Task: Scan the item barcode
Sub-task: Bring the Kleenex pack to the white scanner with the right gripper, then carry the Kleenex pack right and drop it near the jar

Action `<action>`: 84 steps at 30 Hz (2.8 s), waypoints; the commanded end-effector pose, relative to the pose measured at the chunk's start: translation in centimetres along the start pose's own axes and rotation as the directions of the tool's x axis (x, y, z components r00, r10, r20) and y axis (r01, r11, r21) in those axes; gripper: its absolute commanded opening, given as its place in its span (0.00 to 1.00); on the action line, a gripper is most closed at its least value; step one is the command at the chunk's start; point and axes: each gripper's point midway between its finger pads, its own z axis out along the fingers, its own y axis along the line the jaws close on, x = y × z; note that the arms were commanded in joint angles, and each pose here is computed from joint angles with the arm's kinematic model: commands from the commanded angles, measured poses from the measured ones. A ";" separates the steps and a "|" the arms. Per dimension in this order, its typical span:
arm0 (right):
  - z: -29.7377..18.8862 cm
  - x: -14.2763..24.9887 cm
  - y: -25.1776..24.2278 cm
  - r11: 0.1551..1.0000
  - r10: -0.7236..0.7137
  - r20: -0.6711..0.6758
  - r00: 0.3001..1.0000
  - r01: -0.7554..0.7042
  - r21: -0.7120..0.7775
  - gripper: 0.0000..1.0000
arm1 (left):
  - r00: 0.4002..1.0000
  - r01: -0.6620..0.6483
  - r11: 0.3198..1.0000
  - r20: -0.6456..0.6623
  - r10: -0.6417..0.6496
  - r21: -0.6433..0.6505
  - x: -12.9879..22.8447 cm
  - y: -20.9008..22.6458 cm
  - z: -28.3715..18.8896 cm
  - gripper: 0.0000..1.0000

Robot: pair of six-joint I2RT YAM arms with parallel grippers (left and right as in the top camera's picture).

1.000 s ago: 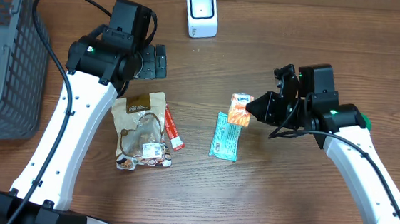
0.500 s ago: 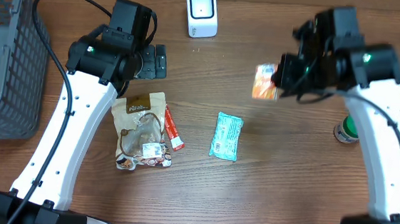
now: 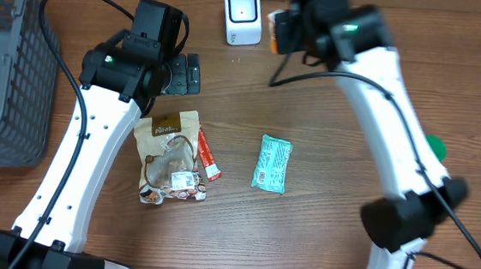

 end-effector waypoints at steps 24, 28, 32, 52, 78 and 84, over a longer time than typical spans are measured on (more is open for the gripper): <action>16.1 -7.7 3.1 0.629 -0.763 0.171 0.624 0.655 0.417 0.04 | 1.000 -0.012 1.000 0.018 0.012 -0.006 -0.5 0.2 -0.4 1.00; 17.0 -8.0 3.4 0.603 -0.784 0.178 0.594 0.663 0.444 0.04 | 1.000 -0.012 1.000 0.018 0.012 -0.006 -0.5 0.2 -0.4 1.00; 18.7 -7.4 3.6 0.604 -0.784 0.180 0.594 0.661 0.445 0.04 | 1.000 -0.012 1.000 0.018 0.012 -0.006 -0.5 0.2 -0.4 1.00; 20.5 -7.2 2.5 0.603 -0.757 0.159 0.634 0.585 0.543 0.04 | 1.000 -0.012 1.000 0.018 0.012 -0.006 -0.5 0.2 -0.4 1.00; 0.3 4.2 -9.2 0.972 0.146 -0.165 0.975 -0.111 0.208 0.04 | 1.000 -0.012 1.000 0.018 0.012 -0.006 -0.5 0.2 -0.4 1.00; 1.7 12.3 -12.3 0.960 0.280 -0.450 0.848 -0.232 0.160 0.04 | 1.000 -0.012 1.000 0.018 0.012 -0.006 -0.5 0.2 -0.4 1.00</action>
